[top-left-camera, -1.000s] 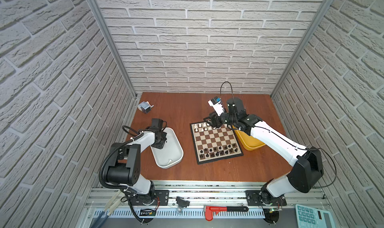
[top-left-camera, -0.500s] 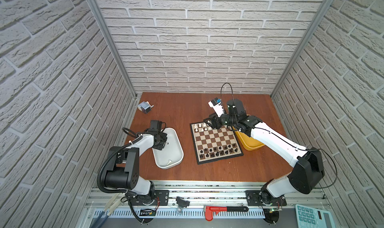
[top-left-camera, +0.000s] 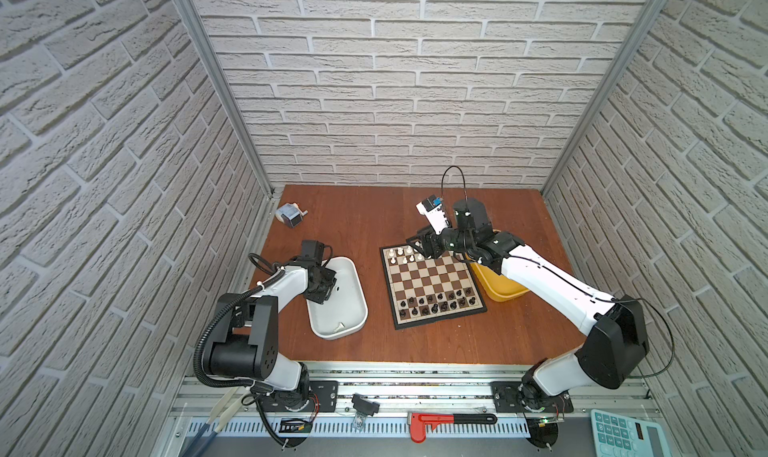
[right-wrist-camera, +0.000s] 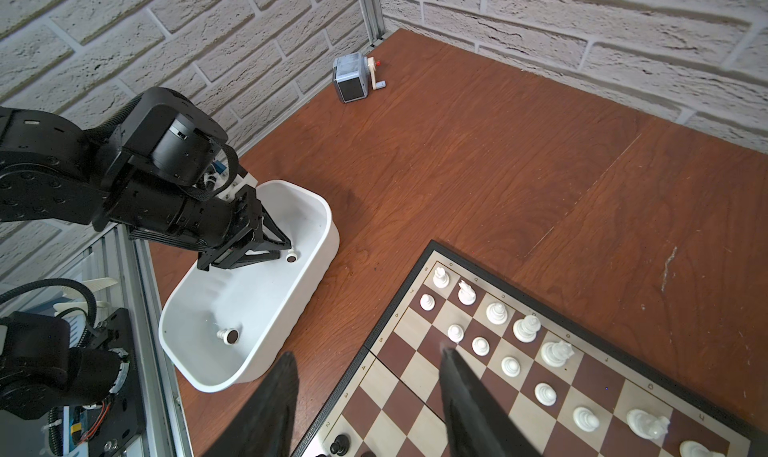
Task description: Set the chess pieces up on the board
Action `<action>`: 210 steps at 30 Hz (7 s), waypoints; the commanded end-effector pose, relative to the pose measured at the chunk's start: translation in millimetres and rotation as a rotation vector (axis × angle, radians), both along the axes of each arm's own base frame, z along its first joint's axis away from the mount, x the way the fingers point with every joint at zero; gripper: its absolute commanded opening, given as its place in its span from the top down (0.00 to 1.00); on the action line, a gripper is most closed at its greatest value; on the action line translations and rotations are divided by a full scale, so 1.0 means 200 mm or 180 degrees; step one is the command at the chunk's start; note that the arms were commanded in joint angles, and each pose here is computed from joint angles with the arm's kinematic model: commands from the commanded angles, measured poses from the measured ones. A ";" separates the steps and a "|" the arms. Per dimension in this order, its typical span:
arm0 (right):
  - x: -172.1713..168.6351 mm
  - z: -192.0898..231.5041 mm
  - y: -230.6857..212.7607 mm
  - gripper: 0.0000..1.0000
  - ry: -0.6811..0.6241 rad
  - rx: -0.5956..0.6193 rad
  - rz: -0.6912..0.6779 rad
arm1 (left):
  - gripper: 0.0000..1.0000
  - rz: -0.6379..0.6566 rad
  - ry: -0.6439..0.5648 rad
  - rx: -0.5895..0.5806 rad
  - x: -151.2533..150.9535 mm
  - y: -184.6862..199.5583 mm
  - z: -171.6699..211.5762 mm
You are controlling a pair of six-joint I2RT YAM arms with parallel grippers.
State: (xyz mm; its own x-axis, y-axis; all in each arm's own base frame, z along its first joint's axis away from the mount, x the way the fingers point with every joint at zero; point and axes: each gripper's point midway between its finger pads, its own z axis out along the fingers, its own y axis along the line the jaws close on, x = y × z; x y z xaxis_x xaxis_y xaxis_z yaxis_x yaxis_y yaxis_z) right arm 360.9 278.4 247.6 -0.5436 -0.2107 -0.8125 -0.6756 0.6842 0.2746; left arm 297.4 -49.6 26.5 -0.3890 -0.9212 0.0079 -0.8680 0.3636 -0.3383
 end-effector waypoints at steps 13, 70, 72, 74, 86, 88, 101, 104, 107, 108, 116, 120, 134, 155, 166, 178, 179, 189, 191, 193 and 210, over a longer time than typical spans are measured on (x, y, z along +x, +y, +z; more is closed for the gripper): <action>-0.02 0.07 0.04 0.46 -0.0115 0.0119 0.0080 | 0.72 -0.0202 0.0237 -0.0073 0.02 -0.09 -0.03; -0.05 -0.03 0.02 0.50 -0.0021 -0.0066 0.0106 | 0.68 -0.0555 0.0509 0.0322 0.01 -0.24 -0.05; -0.05 -0.04 0.02 0.50 -0.0002 -0.0068 0.0121 | 0.67 -0.0582 0.0417 0.0396 0.04 -0.22 -0.03; -0.05 -0.05 0.02 0.50 0.0015 -0.0082 0.0124 | 0.68 -0.0601 0.0281 0.0496 0.08 -0.20 0.04; -0.06 -0.07 0.02 0.50 0.0050 -0.0094 0.0161 | 0.72 -0.1442 -0.0114 0.1272 -0.07 -0.18 0.37; -0.07 -0.08 0.02 0.50 0.0072 -0.0090 0.0182 | 0.72 -0.1418 -0.0043 0.1144 -0.14 -0.23 0.32; -0.10 -0.09 0.01 0.51 0.0090 -0.0103 0.0215 | 0.65 -0.1413 -0.0060 0.1215 -0.03 -0.34 0.15; -0.11 -0.10 0.00 0.50 0.0096 -0.0138 0.0208 | 0.65 -0.1422 -0.0075 0.1318 0.00 -0.32 0.14; -0.11 -0.10 0.00 0.51 0.0093 -0.0164 0.0199 | 0.65 -0.1422 -0.0061 0.1336 0.01 -0.31 0.11; -0.11 -0.10 0.00 0.50 0.0096 -0.0164 0.0198 | 0.65 -0.1429 -0.0054 0.1325 0.01 -0.31 0.10; -0.10 -0.10 -0.01 0.51 0.0101 -0.0186 0.0187 | 0.64 -0.1359 0.0106 0.1286 0.00 -0.29 -0.02; -0.10 -0.09 -0.01 0.51 0.0098 -0.0197 0.0169 | 0.66 -0.1328 0.0130 0.1235 -0.02 -0.29 -0.06; -0.10 -0.08 -0.02 0.51 0.0090 -0.0211 0.0127 | 0.80 -0.1229 0.0192 0.1062 -0.10 -0.28 -0.12; -0.10 -0.09 0.04 0.52 0.0220 0.0031 0.0195 | 0.68 -0.1029 -0.0283 0.0528 -0.11 -0.33 0.10; -0.12 -0.10 0.03 0.52 0.0208 -0.0004 0.0215 | 0.64 -0.1145 -0.0095 0.0604 -0.07 -0.43 0.03; -0.11 -0.13 0.01 0.52 0.0197 -0.0111 0.0186 | 0.69 -0.1096 0.0095 0.0542 -0.10 -0.45 -0.05; -0.11 -0.13 0.01 0.52 0.0207 -0.0118 0.0183 | 0.69 -0.1086 0.0108 0.0523 -0.11 -0.45 -0.05; -0.11 -0.13 0.00 0.52 0.0208 -0.0118 0.0168 | 0.73 -0.0989 0.0217 0.0412 -0.17 -0.46 -0.07; -0.12 -0.13 0.00 0.52 0.0208 -0.0111 0.0168 | 0.73 -0.0965 0.0210 0.0412 -0.17 -0.45 -0.08; -0.12 -0.12 0.00 0.52 0.0200 -0.0105 0.0167 | 0.74 -0.0942 0.0213 0.0392 -0.17 -0.45 -0.09; -0.13 -0.11 -0.01 0.51 0.0200 -0.0064 0.0138 | 0.85 -0.0824 0.0143 0.0394 -0.16 -0.38 -0.12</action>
State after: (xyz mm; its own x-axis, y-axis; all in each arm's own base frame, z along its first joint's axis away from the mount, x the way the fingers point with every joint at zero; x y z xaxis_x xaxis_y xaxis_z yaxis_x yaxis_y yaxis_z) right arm 339.2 274.4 210.0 -0.6211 -0.2667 -0.7370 -0.6651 0.6768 0.3155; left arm 285.7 -141.5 22.5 -0.6136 -0.7857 -0.0787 -0.7264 0.6008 -0.3337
